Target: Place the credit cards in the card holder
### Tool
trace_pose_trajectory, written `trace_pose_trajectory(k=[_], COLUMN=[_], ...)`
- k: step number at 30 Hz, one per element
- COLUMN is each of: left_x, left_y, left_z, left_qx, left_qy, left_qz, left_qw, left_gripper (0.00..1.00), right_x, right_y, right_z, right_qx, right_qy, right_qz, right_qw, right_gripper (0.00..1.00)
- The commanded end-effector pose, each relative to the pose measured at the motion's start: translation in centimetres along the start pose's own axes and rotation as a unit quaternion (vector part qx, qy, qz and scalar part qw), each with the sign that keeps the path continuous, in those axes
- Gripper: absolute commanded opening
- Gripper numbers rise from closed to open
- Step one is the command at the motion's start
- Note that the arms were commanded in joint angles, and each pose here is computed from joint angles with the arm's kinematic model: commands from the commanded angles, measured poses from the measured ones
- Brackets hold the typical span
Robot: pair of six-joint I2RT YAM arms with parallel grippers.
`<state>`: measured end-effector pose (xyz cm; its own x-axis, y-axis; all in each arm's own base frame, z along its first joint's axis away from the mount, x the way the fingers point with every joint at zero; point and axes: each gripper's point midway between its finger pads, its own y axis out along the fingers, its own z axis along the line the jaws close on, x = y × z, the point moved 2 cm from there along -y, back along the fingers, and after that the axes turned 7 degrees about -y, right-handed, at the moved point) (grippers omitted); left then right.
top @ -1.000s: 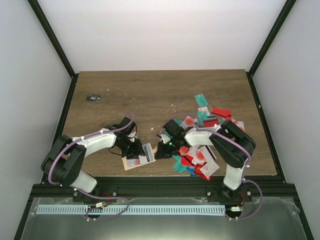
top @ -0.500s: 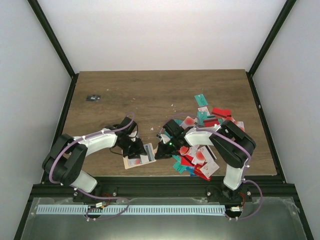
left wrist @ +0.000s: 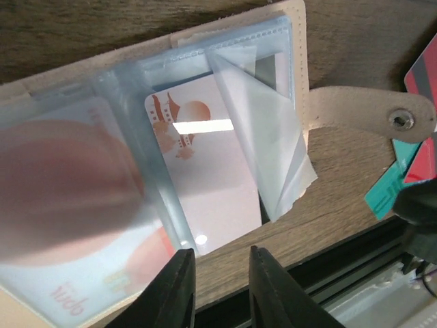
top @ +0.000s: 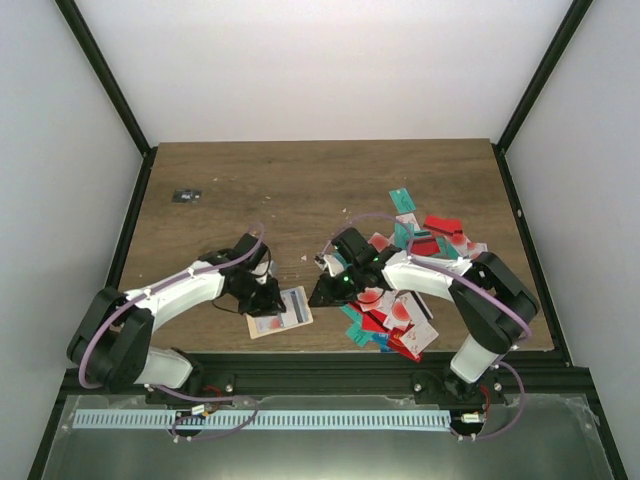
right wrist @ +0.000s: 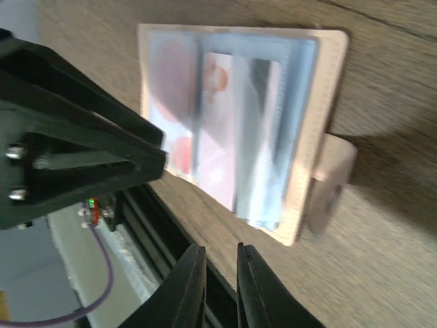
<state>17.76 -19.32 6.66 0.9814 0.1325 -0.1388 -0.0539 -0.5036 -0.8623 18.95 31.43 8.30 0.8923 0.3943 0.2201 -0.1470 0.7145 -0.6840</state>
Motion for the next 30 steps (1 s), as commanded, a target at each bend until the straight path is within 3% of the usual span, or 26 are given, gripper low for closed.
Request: trace_pose_trajectory(k=[1, 13, 30], left_x=[0.1, 1.2, 1.2], left_y=[0.0, 1.2, 3.0], left_z=[0.3, 0.8, 1.8], left_qx=[0.011, 0.031, 0.036], left_qy=[0.014, 0.019, 0.009], left_qz=[-0.005, -0.007, 0.007], left_qw=[1.0, 0.999, 0.999], left_gripper=[0.22, 0.08, 0.04], right_x=[1.6, 3.4, 2.6], right_y=[-0.6, 1.7, 3.8], right_z=[2.6, 1.8, -1.2], right_qx=[0.057, 0.058, 0.016], right_qy=[-0.012, 0.005, 0.017], right_qz=[-0.014, 0.002, 0.031], right_qw=[0.998, 0.998, 0.999], right_gripper=[0.17, 0.25, 0.33])
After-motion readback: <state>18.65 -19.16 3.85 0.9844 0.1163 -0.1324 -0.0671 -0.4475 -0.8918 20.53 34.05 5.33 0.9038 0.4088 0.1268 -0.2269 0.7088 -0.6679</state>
